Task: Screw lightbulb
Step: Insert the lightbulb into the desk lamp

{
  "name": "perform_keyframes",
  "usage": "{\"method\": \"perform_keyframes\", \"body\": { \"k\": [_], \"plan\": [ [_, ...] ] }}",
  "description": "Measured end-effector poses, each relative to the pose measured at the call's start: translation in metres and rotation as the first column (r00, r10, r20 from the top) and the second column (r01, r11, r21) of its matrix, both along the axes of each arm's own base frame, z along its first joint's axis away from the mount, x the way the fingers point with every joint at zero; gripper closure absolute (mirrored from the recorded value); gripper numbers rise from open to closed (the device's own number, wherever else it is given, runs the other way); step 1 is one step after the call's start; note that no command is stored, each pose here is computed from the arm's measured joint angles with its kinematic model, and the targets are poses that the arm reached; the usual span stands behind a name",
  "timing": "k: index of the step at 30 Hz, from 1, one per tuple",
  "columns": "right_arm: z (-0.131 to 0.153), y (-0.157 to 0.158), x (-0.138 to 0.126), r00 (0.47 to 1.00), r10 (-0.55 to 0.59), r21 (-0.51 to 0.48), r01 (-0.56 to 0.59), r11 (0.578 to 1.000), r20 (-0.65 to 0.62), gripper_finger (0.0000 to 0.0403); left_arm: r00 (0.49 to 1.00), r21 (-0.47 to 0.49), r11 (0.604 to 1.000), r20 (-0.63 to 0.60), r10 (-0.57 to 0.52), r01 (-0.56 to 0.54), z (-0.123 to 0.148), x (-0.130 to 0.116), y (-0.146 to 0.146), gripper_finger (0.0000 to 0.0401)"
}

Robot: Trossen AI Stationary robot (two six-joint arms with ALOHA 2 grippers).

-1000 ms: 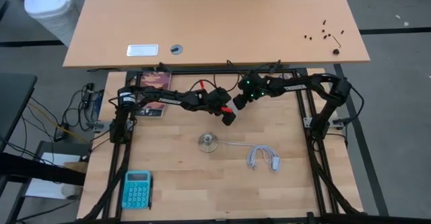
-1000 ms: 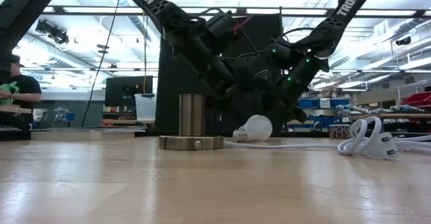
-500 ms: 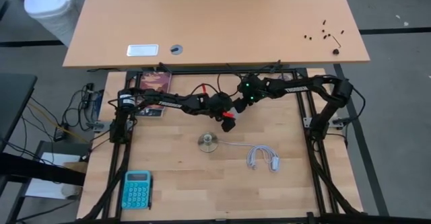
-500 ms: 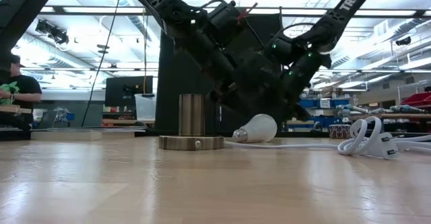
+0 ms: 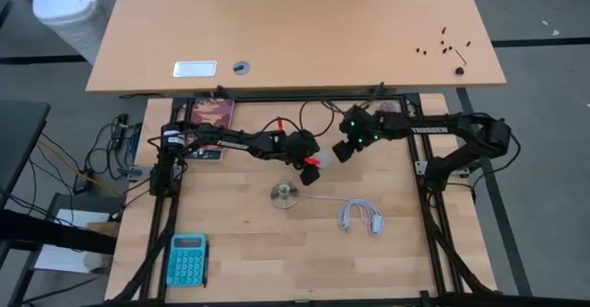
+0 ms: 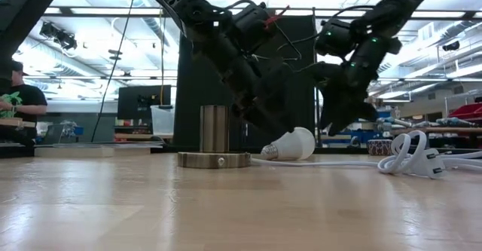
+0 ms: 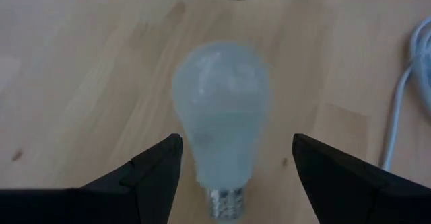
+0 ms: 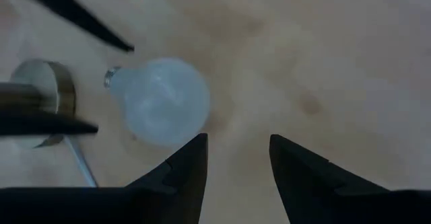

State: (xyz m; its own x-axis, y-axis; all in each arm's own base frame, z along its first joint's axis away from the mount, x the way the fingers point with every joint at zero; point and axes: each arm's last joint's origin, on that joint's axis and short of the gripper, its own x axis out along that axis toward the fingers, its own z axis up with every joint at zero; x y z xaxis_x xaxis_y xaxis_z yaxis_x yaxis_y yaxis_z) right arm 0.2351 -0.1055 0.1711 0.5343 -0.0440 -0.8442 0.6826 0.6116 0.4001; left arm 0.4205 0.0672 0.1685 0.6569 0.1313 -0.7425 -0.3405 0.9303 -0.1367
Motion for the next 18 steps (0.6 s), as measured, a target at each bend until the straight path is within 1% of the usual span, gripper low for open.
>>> {"method": "perform_keyframes", "body": {
  "k": [6,9,12,14,18],
  "plan": [
    [-0.020,0.014,0.004,0.998,-0.010,0.011,0.009,1.000,0.054,0.0234,0.998,0.006,0.999,-0.047,-0.035,0.036,-0.002,-0.002,-0.005,0.0116],
    [-0.026,0.017,0.013,0.996,-0.003,0.012,0.002,1.000,0.087,0.0234,0.995,0.021,0.997,-0.064,-0.079,0.080,0.003,0.000,-0.009,0.0116],
    [-0.031,0.021,0.023,0.993,0.008,0.041,-0.013,0.999,0.117,0.0234,0.992,0.043,0.993,-0.067,-0.110,0.113,0.008,0.002,-0.010,0.0116],
    [-0.033,0.024,0.028,0.992,0.011,0.049,-0.018,0.999,0.125,0.0234,0.989,0.030,0.992,-0.090,-0.118,0.121,0.008,0.001,-0.011,0.0116],
    [-0.033,0.027,0.032,0.993,0.008,0.038,-0.013,0.999,0.122,0.0234,0.976,-0.032,0.989,-0.157,-0.148,0.145,0.004,-0.006,-0.011,0.0116]
  ]
}}
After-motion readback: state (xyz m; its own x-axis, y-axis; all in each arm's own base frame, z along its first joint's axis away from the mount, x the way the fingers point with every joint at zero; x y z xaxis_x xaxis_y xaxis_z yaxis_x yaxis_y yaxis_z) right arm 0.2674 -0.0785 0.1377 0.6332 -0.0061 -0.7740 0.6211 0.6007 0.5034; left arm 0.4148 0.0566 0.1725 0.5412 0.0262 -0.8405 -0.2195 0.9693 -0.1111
